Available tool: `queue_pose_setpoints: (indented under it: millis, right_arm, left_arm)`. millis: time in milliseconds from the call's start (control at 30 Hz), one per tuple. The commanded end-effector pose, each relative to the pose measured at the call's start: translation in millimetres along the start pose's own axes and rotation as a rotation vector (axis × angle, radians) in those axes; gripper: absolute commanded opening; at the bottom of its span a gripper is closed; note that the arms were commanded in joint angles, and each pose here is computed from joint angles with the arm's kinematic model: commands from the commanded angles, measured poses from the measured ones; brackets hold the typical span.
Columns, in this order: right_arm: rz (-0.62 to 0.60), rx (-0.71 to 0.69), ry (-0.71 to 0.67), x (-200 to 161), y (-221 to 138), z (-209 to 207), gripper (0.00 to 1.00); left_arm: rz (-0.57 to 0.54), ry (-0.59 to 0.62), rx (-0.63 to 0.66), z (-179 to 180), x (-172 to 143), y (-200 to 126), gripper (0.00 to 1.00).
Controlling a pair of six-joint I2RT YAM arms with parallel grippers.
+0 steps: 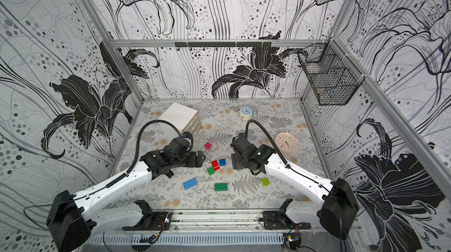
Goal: Assemble the number 1 with lego
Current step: Place the lego brick at the center of the board, then pick up the lego brick from the center of the board.
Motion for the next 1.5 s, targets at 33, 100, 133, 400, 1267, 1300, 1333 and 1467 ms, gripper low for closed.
queue_pose_setpoints:
  millis: [33, 100, 133, 400, 1267, 1300, 1333, 1467]
  right_arm:
    - [-0.032, -0.048, 0.289, -9.3, -12.4, -35.8, 0.73]
    - [-0.046, -0.049, 0.301, -13.1, -15.2, -43.2, 0.72]
    - [-0.052, -0.052, 0.304, -13.9, -16.3, -45.6, 0.72]
    - [-0.053, -0.047, 0.302, -16.5, -22.2, -49.1, 0.71]
    - [-0.067, -0.052, 0.294, -20.9, -24.8, -56.3, 0.72]
    - [-0.066, -0.051, 0.294, -20.9, -24.4, -56.1, 0.72]
    - [-0.066, -0.049, 0.294, -21.1, -24.3, -55.9, 0.72]
    - [-0.065, -0.047, 0.299, -21.7, -24.0, -56.0, 0.7]
  left_arm:
    - [0.08, 0.231, -0.014, -26.3, -9.0, 17.0, 0.9]
    - [0.118, 0.292, -0.037, -31.1, -14.1, 27.0, 0.87]
    - [0.13, 0.319, -0.041, -32.2, -14.8, 31.0, 0.86]
    - [0.264, 0.501, -0.087, -39.4, -17.6, 65.7, 0.82]
    - [0.472, 0.623, -0.107, -27.2, -27.3, 105.9, 0.54]
    - [0.477, 0.629, -0.108, -27.3, -27.8, 106.9, 0.52]
    - [0.483, 0.633, -0.108, -27.1, -28.1, 107.9, 0.51]
    - [0.502, 0.652, -0.109, -26.0, -30.8, 110.9, 0.46]
Point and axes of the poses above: each gripper's point midway between its finger pads, its own y axis out along the fingers, its own z axis along the line the jaws close on, x = y × z, the point moved 6 cm from there along -y, back along the fingers, and after that the axes turned 8 degrees about y, right-handed, at the moved point
